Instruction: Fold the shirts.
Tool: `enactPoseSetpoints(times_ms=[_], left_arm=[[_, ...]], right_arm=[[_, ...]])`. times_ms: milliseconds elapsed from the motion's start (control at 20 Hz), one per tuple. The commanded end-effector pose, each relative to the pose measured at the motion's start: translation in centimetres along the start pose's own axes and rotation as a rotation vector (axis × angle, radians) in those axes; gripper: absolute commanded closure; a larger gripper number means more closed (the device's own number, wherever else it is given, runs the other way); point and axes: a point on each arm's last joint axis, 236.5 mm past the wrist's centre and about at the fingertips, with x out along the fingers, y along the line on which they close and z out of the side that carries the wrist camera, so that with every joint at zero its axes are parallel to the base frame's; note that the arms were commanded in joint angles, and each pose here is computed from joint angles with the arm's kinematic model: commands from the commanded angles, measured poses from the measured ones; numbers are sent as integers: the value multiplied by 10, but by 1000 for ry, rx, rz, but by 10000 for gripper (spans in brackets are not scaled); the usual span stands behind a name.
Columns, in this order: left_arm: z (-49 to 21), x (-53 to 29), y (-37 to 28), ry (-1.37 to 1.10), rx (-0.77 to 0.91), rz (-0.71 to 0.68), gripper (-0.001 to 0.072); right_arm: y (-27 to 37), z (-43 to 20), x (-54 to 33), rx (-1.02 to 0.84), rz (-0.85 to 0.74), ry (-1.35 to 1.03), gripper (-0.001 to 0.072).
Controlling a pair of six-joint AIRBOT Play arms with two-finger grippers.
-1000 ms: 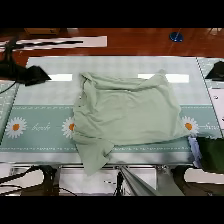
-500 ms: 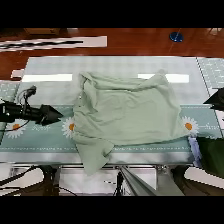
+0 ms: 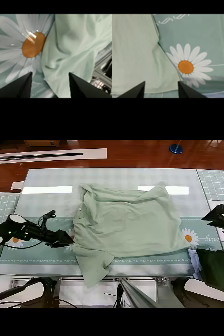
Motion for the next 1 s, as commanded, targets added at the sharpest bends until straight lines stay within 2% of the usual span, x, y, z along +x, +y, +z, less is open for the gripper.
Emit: enactPoseSetpoints(times_ms=[0, 50, 150, 200, 250, 300, 450, 700, 950], left_arm=[[1, 18, 1, 20, -3, 51, 160], [0, 24, 0, 36, 9, 59, 187], [-5, 36, -4, 73, 33, 67, 306], [-7, 43, -6, 94, 40, 68, 410], [-11, 47, -7, 114, 44, 67, 582], [-12, 48, -7, 121, 43, 67, 683], [-11, 47, -6, 115, 36, 64, 686], [-9, 46, -7, 105, 27, 53, 686], [-5, 46, -14, 88, 15, 26, 686]], right_arm=[[0, -1, 1, 1, 2, 2, 216], [0, -1, 1, 1, 2, 2, 217], [0, -1, 0, 1, 2, 2, 217], [0, -1, 0, 1, 2, 2, 217], [1, -2, 0, 1, 3, 6, 217], [1, -3, 0, 2, 5, 13, 217], [-6, -15, 1, 0, -20, 59, 216], [-28, -55, 35, 96, 30, 159, 216], [-45, -78, 64, 85, 7, 198, 216]])
